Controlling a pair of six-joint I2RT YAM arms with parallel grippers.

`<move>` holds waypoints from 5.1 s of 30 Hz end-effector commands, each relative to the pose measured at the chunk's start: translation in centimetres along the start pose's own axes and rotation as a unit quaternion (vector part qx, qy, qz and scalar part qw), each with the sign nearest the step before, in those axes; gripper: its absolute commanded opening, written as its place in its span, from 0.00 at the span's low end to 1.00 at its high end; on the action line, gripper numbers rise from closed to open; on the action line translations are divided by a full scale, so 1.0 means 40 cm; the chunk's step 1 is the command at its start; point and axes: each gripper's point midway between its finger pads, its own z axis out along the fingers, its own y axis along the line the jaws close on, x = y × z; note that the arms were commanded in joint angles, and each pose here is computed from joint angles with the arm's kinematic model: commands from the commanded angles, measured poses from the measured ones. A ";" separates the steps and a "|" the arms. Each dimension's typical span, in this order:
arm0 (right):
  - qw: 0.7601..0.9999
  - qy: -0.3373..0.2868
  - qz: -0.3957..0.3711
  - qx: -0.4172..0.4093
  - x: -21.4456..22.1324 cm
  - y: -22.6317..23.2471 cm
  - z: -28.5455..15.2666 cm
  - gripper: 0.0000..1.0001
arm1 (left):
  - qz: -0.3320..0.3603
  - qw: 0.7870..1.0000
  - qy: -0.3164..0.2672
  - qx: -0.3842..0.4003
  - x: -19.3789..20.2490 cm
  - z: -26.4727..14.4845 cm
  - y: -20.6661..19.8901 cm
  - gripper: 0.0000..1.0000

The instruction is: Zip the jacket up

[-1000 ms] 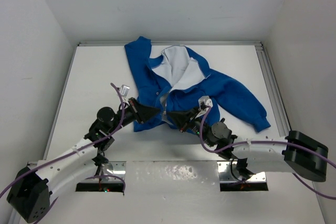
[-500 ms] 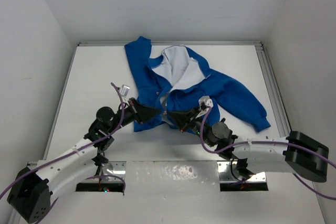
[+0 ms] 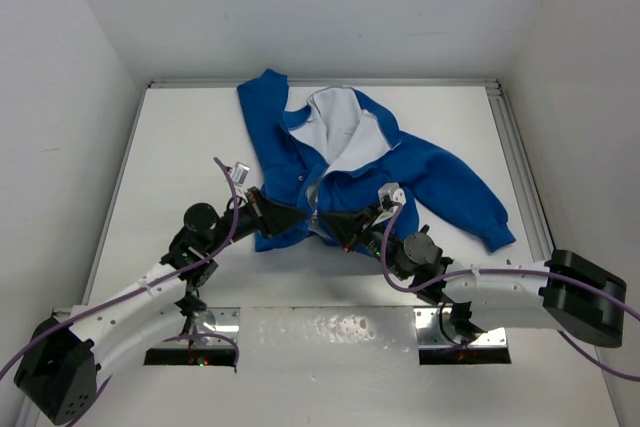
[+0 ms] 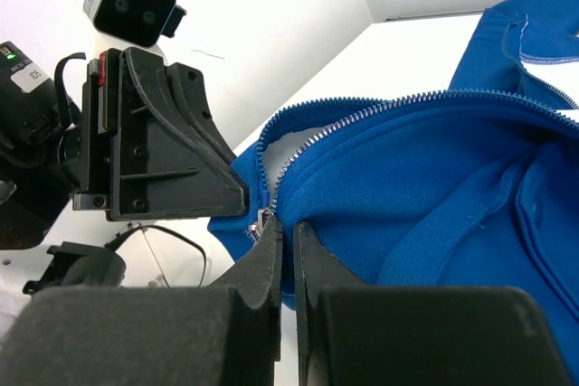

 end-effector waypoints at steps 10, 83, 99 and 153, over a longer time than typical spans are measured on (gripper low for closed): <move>0.999 -0.038 0.018 -0.029 -0.083 0.065 0.037 0.00 | 0.034 0.999 0.030 0.027 0.017 -0.006 -0.022 0.00; 0.928 0.350 0.024 0.124 0.117 -0.034 -0.128 0.60 | -0.076 0.941 0.323 -0.066 0.339 -0.139 0.088 0.00; 0.947 0.291 0.129 -0.030 0.257 0.110 -0.178 0.12 | -0.124 0.945 0.303 -0.017 0.327 -0.111 0.044 0.00; 0.919 0.303 0.249 -0.027 0.344 0.134 -0.183 0.45 | -0.148 0.940 0.307 -0.006 0.341 -0.128 0.031 0.00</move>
